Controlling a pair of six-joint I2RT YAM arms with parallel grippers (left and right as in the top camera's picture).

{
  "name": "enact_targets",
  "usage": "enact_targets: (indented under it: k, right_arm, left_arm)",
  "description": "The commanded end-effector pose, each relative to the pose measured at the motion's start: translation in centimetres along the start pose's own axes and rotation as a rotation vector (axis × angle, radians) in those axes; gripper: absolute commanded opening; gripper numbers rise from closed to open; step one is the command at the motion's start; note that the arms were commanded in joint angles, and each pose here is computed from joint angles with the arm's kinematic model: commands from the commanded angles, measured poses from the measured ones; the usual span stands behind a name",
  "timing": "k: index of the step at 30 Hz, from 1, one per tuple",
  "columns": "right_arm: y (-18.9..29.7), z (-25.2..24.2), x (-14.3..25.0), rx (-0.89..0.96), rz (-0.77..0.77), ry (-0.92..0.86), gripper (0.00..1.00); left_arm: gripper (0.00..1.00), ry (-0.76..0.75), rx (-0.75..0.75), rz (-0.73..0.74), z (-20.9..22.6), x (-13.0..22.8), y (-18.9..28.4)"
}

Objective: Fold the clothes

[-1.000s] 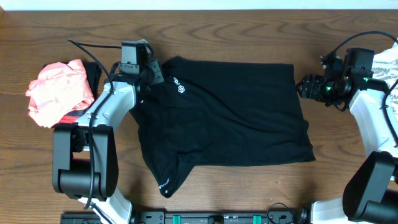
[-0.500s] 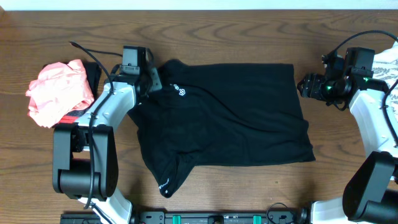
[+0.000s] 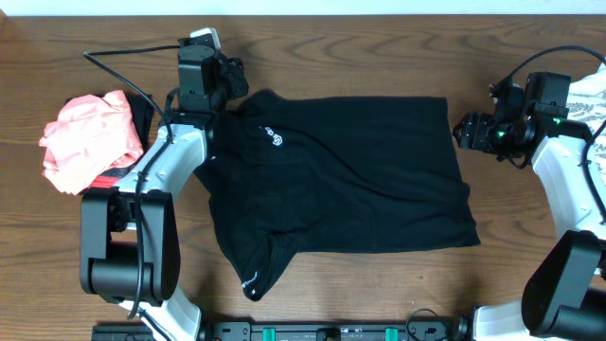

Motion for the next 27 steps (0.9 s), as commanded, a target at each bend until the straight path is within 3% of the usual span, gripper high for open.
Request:
enact_targets:
  k: [1,15,27]
  right_arm:
    - [-0.4,0.0,0.4,0.002,0.016,0.019,0.71]
    - [-0.4,0.0,1.2,0.004,0.052,0.008,0.70]
    - [-0.4,0.0,1.2,0.004,0.052,0.009,0.70]
  left_arm:
    - [0.48,-0.004,-0.025,0.015,0.6,0.7,-1.0]
    - [0.48,0.018,0.054,0.218,0.5,6.7,-6.4]
    - [0.48,0.048,0.052,0.475,1.0,13.6,-6.4]
Point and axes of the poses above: each gripper's point midway between its finger pads, its own y axis back along the fingers, its own z axis along the line the jaws close on, x = y × z, the point moved 1 cm from there along y, back along the fingers, and after that the axes turned 4 degrees about -y, right-handed, at the moved point
